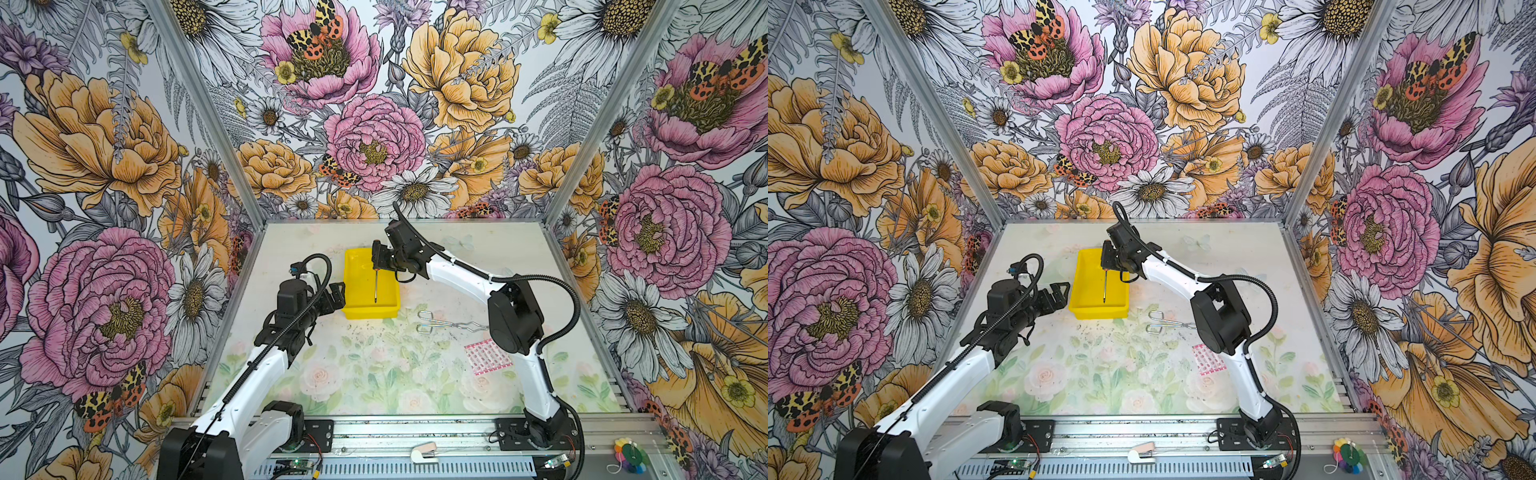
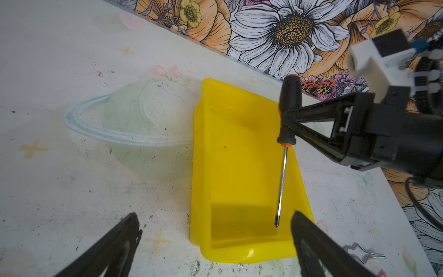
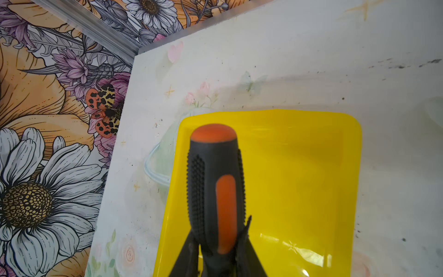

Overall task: Put the screwdriver in the bin
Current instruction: 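Carry the screwdriver with the right gripper over the yellow bin, then lower the screwdriver into the yellow bin and open the right gripper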

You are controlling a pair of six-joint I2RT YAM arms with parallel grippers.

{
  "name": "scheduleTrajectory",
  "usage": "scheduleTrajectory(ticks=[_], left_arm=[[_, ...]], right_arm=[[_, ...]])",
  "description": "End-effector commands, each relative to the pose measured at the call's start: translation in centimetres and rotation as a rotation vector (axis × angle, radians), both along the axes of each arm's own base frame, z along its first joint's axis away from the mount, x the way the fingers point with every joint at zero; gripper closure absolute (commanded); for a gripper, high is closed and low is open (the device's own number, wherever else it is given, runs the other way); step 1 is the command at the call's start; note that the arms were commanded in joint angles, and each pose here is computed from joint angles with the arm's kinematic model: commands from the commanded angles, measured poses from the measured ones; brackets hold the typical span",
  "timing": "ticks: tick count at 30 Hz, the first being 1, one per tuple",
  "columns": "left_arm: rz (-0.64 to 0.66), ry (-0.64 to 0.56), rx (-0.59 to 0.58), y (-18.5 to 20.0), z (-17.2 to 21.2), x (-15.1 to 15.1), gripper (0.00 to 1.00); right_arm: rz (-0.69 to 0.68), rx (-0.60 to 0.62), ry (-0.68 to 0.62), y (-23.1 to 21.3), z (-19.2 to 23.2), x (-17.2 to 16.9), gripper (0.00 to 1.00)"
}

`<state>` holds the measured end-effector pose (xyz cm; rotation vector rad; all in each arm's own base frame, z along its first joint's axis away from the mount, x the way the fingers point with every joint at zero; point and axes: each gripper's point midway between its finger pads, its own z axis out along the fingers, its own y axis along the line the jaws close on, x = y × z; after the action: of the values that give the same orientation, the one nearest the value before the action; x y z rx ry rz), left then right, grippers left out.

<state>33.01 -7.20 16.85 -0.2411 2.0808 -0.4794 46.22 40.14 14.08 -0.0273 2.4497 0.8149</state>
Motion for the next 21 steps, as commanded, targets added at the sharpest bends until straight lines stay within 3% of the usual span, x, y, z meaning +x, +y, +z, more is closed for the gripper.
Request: scheduleTrajectory(ticks=[1, 15, 21], left_arm=[[0.009, -0.015, 0.015, 0.2, 0.3, -0.2, 0.02], [0.018, -0.025, 0.017, 0.3, 0.5, -0.3, 0.01], [0.037, -0.030, 0.025, 0.9, 0.7, -0.4, 0.01]], right_arm=[[-0.028, 0.045, -0.022, 0.9, 1.1, 1.4, 1.00], [-0.040, 0.011, 0.081, 1.7, -5.0, 1.1, 1.00], [-0.042, 0.007, 0.105, 1.8, -6.2, 1.0, 0.93]])
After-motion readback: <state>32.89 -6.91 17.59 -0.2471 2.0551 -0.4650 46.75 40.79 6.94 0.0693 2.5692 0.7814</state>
